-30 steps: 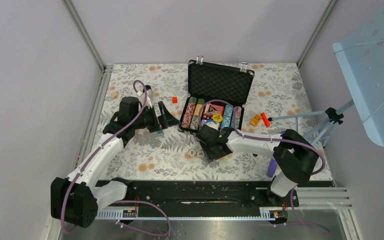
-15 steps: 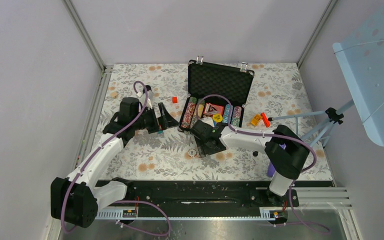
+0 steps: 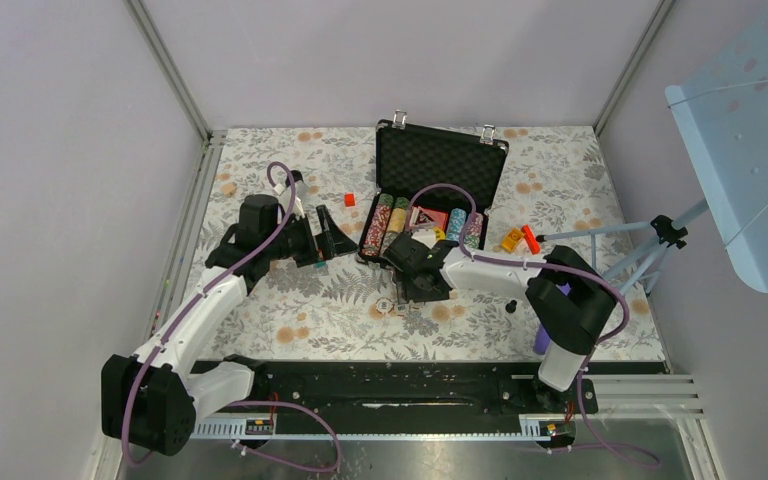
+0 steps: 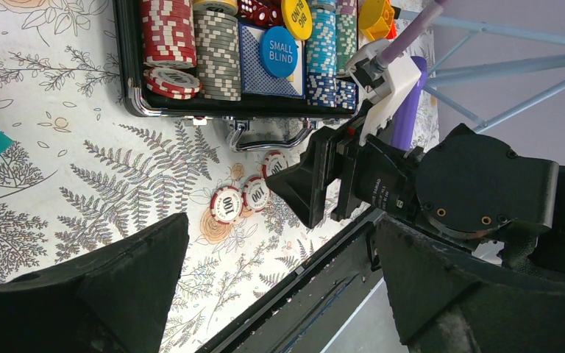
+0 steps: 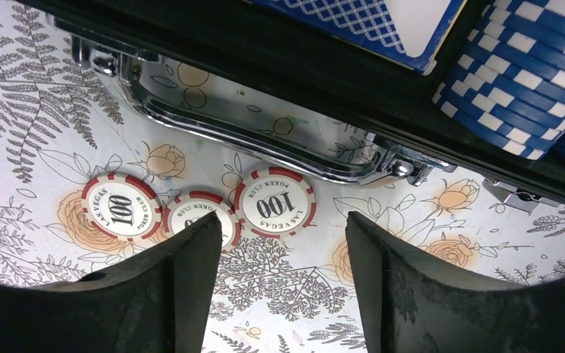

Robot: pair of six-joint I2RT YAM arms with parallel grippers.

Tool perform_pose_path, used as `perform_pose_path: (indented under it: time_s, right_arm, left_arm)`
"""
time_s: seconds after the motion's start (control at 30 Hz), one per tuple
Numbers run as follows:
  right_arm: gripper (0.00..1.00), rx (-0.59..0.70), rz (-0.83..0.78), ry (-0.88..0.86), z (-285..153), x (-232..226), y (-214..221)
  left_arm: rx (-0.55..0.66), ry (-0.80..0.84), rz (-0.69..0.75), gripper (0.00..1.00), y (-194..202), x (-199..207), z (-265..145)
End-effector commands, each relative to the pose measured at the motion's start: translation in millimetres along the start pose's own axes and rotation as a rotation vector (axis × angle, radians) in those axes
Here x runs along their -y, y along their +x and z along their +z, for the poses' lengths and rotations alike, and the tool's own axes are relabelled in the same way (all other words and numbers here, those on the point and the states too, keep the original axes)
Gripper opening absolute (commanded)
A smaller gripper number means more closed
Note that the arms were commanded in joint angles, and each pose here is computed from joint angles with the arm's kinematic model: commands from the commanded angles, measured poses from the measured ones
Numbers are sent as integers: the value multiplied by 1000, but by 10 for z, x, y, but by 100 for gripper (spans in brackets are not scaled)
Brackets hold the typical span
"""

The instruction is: Pack up texas hold em set

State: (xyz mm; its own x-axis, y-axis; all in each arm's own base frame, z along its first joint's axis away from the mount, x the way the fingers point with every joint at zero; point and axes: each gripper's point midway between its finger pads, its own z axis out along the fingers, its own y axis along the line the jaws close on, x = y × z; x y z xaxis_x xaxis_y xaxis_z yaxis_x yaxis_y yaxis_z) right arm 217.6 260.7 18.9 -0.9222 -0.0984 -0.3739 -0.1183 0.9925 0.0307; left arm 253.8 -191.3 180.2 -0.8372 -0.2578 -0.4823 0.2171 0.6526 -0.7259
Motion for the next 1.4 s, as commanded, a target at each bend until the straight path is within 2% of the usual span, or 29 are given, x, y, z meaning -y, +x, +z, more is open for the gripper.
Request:
perform_pose_path:
  time_s: [0.0, 0.4, 0.67, 1.13, 1.37]
  right_arm:
    - [70, 29, 74, 13, 28, -34, -151]
    - [71, 5, 91, 84, 164, 39, -120]
    - [70, -27, 66, 180, 226, 248, 14]
    - [56, -85, 29, 223, 280, 470, 315]
    - [52, -78, 4, 215, 181, 529, 434]
  left_arm:
    - [46, 19, 46, 98, -142, 111, -42]
    - [44, 18, 46, 98, -137, 110, -44]
    - [40, 18, 45, 98, -142, 102, -29]
    - [39, 21, 43, 98, -145, 106, -25]
    - [39, 23, 44, 98, -142, 109, -27]
